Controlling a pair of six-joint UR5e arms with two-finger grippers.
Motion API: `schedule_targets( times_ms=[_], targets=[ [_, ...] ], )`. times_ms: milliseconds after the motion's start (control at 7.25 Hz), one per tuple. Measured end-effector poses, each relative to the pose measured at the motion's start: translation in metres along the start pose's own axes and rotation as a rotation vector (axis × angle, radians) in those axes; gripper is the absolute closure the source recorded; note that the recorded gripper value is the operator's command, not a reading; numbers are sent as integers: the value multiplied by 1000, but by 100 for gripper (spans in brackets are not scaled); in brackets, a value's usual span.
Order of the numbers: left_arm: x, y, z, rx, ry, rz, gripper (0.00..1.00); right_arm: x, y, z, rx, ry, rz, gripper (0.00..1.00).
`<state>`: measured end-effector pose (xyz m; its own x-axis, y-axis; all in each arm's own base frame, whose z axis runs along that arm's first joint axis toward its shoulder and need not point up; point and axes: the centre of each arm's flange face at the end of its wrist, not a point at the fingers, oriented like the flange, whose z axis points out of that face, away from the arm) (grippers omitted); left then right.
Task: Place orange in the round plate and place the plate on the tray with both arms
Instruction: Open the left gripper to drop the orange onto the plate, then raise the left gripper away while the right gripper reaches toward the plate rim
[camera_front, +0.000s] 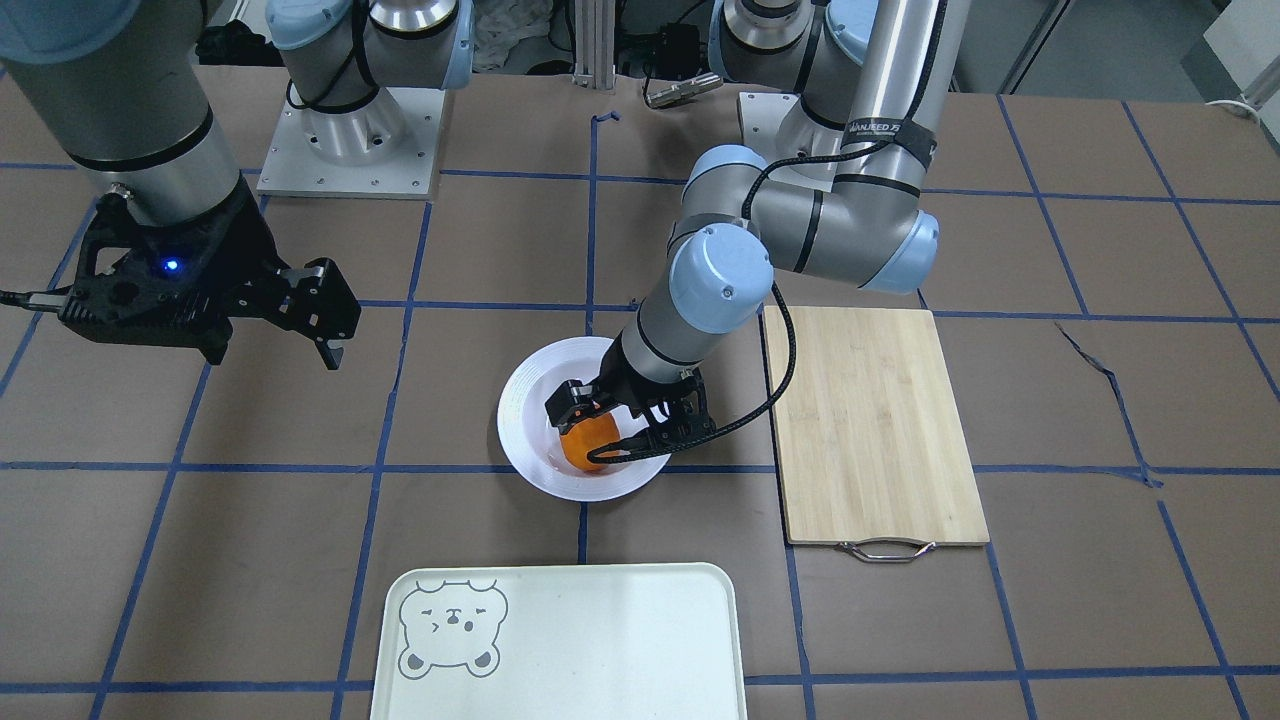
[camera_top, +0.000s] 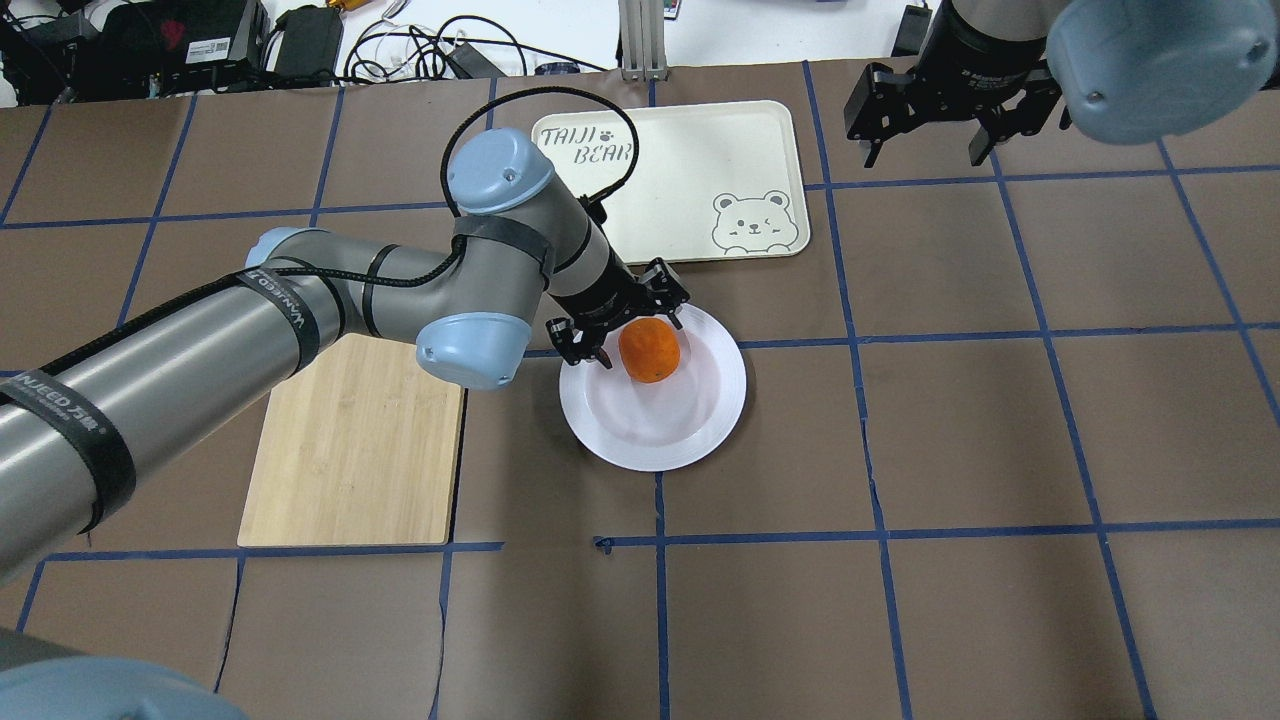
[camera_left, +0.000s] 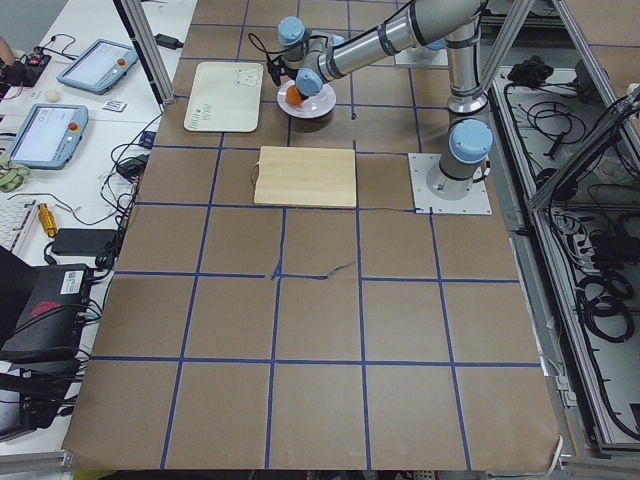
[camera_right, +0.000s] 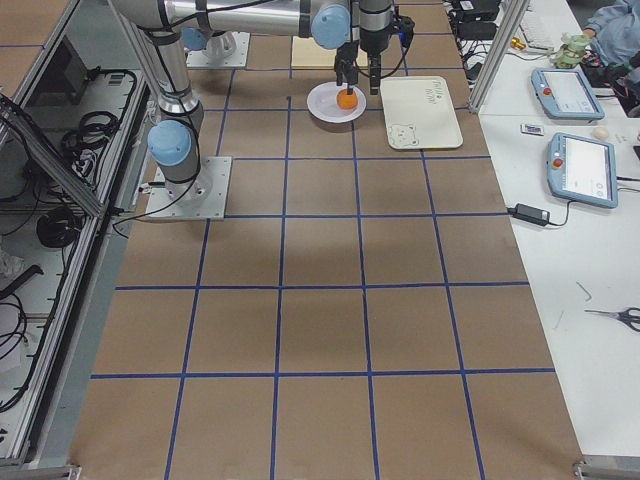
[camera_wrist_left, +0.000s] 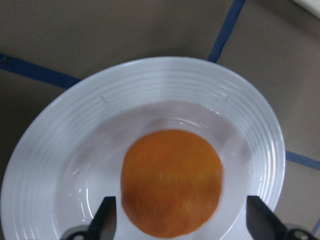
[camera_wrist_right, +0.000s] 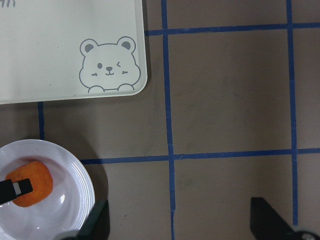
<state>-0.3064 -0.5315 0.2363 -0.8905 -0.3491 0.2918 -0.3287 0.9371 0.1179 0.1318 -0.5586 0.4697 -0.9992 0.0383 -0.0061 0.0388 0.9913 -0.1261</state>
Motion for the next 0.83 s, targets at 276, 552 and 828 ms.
schedule_targets(
  times_ms=[276, 552, 828],
  targets=[
    [-4, -21, -26, 60, -101, 65, 0, 0, -2, 1, 1, -41, 9, 0],
    [-31, -58, -83, 87, -250, 154, 0, -7, -10, 19, -24, -124, 12, 0],
    [-75, -90, -148, 133, -323, 162, 0, -13, -17, 67, -80, -204, 19, 0]
  ],
)
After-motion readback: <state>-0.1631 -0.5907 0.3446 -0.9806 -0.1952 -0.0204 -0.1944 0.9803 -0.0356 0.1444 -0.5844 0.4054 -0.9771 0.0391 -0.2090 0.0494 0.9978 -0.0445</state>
